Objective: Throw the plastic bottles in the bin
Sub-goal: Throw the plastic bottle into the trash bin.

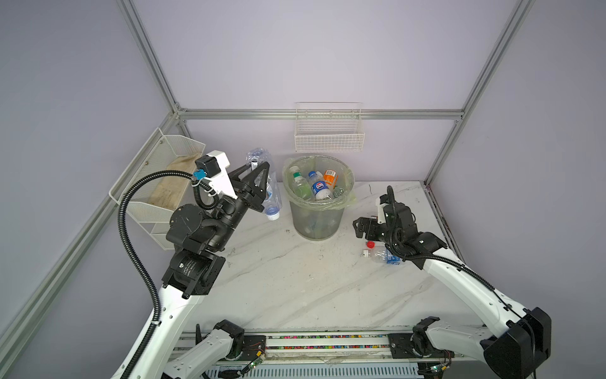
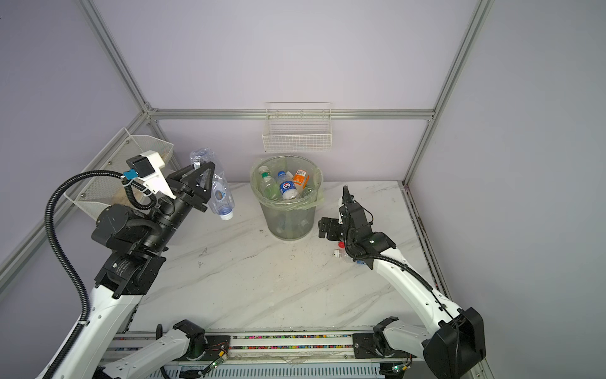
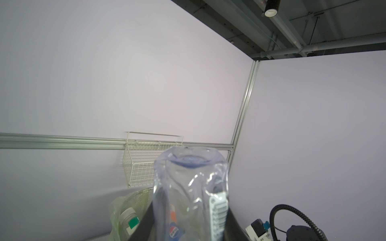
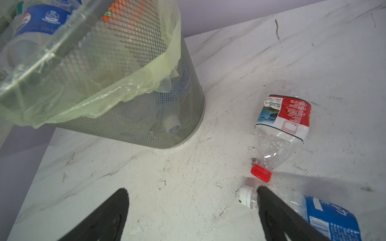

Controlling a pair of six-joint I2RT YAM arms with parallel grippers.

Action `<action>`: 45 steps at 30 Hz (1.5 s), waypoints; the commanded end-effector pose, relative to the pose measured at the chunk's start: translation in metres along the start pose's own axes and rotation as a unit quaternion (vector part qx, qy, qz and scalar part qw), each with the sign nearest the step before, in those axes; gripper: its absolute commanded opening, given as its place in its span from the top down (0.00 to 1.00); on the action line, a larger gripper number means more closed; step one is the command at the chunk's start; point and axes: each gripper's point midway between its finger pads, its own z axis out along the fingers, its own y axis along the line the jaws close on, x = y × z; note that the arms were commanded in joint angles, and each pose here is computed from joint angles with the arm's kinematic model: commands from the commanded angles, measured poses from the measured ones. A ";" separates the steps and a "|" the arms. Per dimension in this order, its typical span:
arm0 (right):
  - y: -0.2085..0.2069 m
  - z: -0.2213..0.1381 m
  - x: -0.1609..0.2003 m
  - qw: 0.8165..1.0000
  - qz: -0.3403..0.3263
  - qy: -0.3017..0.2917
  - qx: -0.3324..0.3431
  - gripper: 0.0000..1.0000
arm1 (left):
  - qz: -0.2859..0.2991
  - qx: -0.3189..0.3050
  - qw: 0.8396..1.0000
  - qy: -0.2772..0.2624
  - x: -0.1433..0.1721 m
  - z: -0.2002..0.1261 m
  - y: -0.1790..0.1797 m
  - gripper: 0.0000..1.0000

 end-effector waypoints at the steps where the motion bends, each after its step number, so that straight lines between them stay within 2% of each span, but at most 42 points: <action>1: 0.005 -0.005 -0.007 1.000 0.010 -0.015 -0.015 0.03 | 0.026 0.034 0.989 -0.142 -0.086 -0.012 -0.024 1.00; 5: 0.005 -0.006 -0.007 1.000 0.010 -0.016 -0.015 0.03 | 0.028 0.039 0.984 -0.170 -0.090 0.003 -0.024 1.00; 15: 0.005 -0.013 -0.012 1.000 0.012 -0.024 -0.012 0.03 | -0.008 0.083 0.989 -0.121 -0.050 0.087 -0.032 1.00; 20: 0.002 -0.017 -0.012 0.999 0.012 -0.030 -0.008 0.03 | -0.006 0.103 0.988 -0.115 -0.035 0.118 -0.050 1.00; 21: 0.002 -0.018 -0.013 0.999 0.011 -0.031 -0.008 0.03 | -0.006 0.103 0.989 -0.104 -0.020 0.130 -0.052 1.00; 25: 0.002 -0.020 -0.014 0.999 0.009 -0.034 -0.006 0.03 | -0.013 0.108 0.989 -0.097 0.004 0.158 -0.061 1.00; 31: 0.003 -0.024 -0.017 0.999 0.004 -0.039 -0.009 0.03 | -0.013 0.110 0.991 -0.071 0.057 0.203 -0.067 1.00; 32: 0.003 -0.025 -0.018 0.999 0.004 -0.040 -0.009 0.03 | -0.005 0.103 0.993 -0.063 0.070 0.210 -0.063 0.88; 33: 0.004 -0.027 -0.019 0.999 0.003 -0.042 -0.011 0.03 | 0.003 0.092 0.994 -0.054 0.083 0.215 -0.058 0.69; 35: 0.005 -0.029 -0.020 0.999 0.002 -0.043 -0.013 0.03 | 0.015 0.077 0.997 -0.021 0.115 0.223 -0.049 0.37; 36: 0.005 -0.031 -0.021 0.999 0.001 -0.045 -0.014 0.03 | 0.022 0.076 0.997 -0.013 0.122 0.222 -0.047 0.09; 37: 0.005 -0.032 -0.021 0.999 -0.001 -0.045 -0.014 0.03 | 0.031 0.083 0.996 -0.014 0.121 0.218 -0.049 0.00; 41: 0.001 -0.036 -0.019 0.999 -0.005 -0.049 -0.009 0.03 | 0.028 0.102 0.992 -0.070 0.064 0.195 -0.062 0.00; 45: 0.002 -0.030 -0.015 0.999 -0.005 -0.040 -0.011 0.03 | 0.034 0.118 0.988 -0.099 0.019 0.176 -0.074 0.00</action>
